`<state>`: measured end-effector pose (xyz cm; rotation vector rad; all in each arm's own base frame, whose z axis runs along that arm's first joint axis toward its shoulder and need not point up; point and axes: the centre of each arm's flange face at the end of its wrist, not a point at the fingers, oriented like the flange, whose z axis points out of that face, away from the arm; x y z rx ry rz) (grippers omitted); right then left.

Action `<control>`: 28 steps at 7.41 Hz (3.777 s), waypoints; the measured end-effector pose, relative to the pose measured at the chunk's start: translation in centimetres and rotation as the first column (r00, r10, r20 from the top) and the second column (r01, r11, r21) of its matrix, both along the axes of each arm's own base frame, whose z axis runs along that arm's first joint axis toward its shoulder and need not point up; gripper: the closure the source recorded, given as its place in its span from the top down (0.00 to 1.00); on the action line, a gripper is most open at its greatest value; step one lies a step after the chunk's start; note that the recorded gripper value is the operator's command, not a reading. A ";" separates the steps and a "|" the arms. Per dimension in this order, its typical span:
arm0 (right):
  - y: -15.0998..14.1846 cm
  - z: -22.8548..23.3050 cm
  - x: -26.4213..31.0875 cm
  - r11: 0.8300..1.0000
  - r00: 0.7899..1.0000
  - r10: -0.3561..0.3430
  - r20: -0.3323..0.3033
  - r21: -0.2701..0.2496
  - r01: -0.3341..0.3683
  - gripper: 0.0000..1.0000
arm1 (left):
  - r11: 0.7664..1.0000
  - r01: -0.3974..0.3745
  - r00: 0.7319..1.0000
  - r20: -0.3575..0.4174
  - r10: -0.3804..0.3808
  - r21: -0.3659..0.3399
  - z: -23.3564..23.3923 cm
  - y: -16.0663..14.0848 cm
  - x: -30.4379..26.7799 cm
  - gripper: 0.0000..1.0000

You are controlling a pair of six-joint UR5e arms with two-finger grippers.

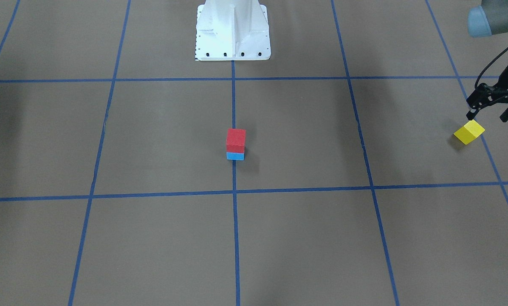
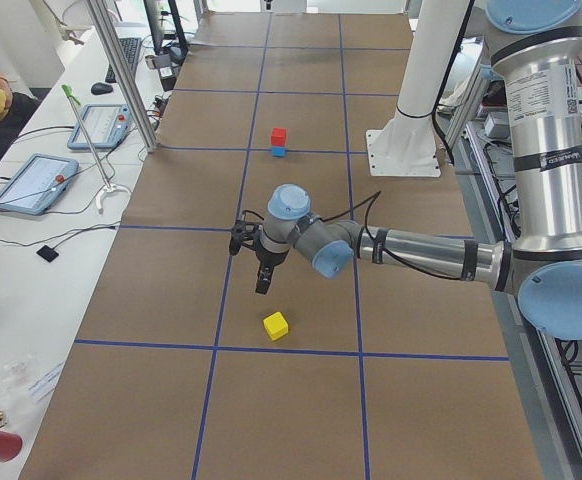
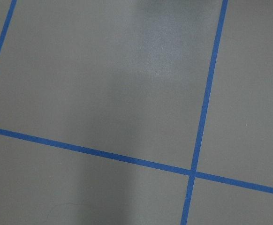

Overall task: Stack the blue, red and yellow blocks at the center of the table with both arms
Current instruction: 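Lower the left gripper onto the yellow cube and close on it, then carry the yellow cube with the left gripper above the red cube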

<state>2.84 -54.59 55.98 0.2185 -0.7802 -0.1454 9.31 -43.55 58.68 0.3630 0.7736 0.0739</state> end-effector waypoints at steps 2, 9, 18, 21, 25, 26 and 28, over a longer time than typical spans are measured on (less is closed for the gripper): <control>0.1 -0.1 0.0 1.000 1.000 0.001 0.002 0.017 -0.001 1.00 | 0.976 -0.170 0.985 -0.003 0.172 0.135 3.6 1.5 -0.1 1.00; 0.0 -0.4 0.0 1.000 1.000 0.007 0.004 0.022 -0.007 1.00 | 0.906 -0.312 0.950 0.102 0.294 0.287 7.1 3.5 -0.8 0.99; 0.0 -0.5 0.0 1.000 1.000 0.009 0.005 0.022 -0.009 1.00 | 0.765 -0.522 0.853 0.232 0.467 0.378 11.7 1.8 2.2 1.00; 0.0 -0.5 0.0 1.000 1.000 0.008 0.006 0.023 -0.009 1.00 | 0.758 -0.540 0.842 0.230 0.488 0.365 12.4 1.6 3.5 0.00; 0.0 -0.5 0.0 1.000 1.000 0.009 0.008 0.020 -0.009 1.00 | 0.786 -0.484 0.873 0.154 0.462 0.384 10.1 1.4 4.2 0.00; 0.0 -0.5 0.0 1.000 1.000 0.008 0.008 0.020 -0.008 1.00 | 0.839 -0.411 0.902 0.028 0.430 0.357 6.8 0.9 5.0 0.00; 0.0 -0.4 0.0 1.000 1.000 0.008 0.009 0.019 -0.009 1.00 | 0.960 -0.212 0.941 -0.225 0.251 0.185 -1.5 -2.7 6.8 0.00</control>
